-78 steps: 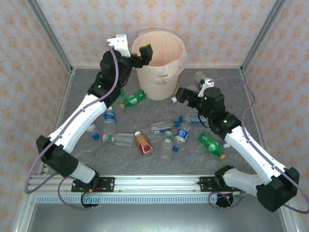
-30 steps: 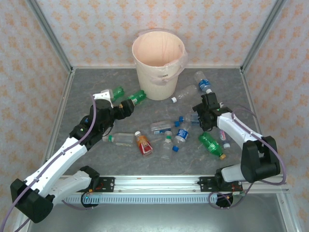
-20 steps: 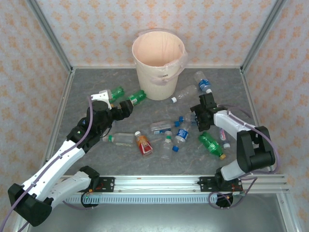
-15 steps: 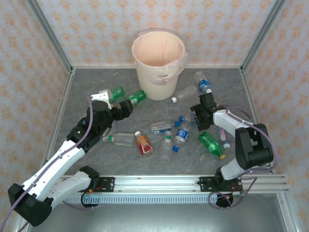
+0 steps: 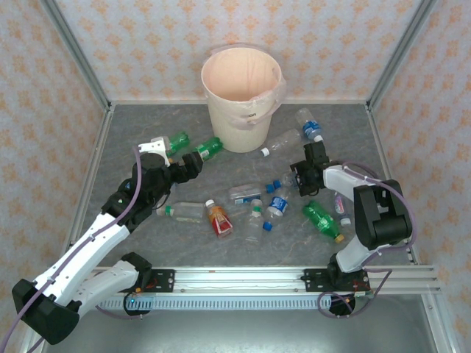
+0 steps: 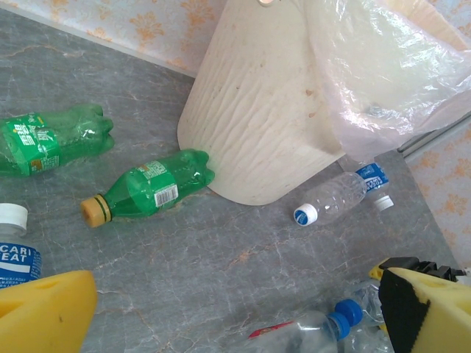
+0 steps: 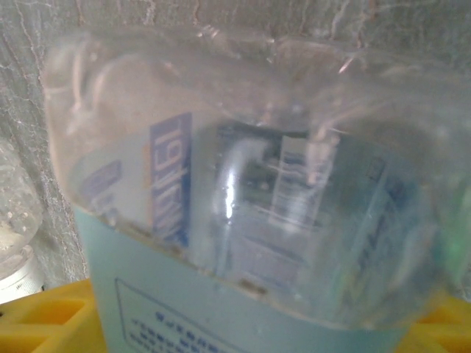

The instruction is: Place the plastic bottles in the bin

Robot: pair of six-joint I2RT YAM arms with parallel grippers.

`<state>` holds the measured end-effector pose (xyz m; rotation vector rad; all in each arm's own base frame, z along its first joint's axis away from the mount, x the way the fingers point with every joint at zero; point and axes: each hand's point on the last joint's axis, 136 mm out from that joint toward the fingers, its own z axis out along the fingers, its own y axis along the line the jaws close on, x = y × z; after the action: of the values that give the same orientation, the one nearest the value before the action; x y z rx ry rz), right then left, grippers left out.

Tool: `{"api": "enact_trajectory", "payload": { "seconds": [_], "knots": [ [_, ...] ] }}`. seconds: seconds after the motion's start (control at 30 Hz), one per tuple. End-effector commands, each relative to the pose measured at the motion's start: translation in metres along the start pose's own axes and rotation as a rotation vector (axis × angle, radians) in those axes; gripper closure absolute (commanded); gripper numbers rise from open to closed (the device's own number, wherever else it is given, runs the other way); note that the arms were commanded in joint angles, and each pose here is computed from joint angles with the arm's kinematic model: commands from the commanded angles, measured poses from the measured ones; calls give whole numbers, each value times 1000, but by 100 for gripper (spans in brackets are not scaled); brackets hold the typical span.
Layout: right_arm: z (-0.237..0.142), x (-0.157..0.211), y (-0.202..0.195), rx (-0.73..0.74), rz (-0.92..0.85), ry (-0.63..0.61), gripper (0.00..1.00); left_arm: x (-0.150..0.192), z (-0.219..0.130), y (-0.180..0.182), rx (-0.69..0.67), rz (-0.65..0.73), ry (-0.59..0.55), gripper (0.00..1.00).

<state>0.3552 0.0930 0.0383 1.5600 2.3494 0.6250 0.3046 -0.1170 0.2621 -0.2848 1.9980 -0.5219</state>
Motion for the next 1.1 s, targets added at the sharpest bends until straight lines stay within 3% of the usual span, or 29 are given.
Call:
{"api": "enact_trajectory", "payload": {
  "seconds": [0.0, 0.2, 0.57, 1.07],
  "knots": [
    [-5, -8, 7, -23, 8, -35, 34, -8, -3, -1, -3, -13, -13, 1],
    [-23, -14, 26, -78, -12, -71, 46, -8, -2, -1, -4, -1, -13, 1],
    [-81, -33, 72, -190, -85, -199, 45, -20, -1, -7, -2, 13, -50, 1],
    [-261, -63, 210, -597, -323, -558, 50, -43, -11, -17, 44, -13, -144, 1]
  ]
}}
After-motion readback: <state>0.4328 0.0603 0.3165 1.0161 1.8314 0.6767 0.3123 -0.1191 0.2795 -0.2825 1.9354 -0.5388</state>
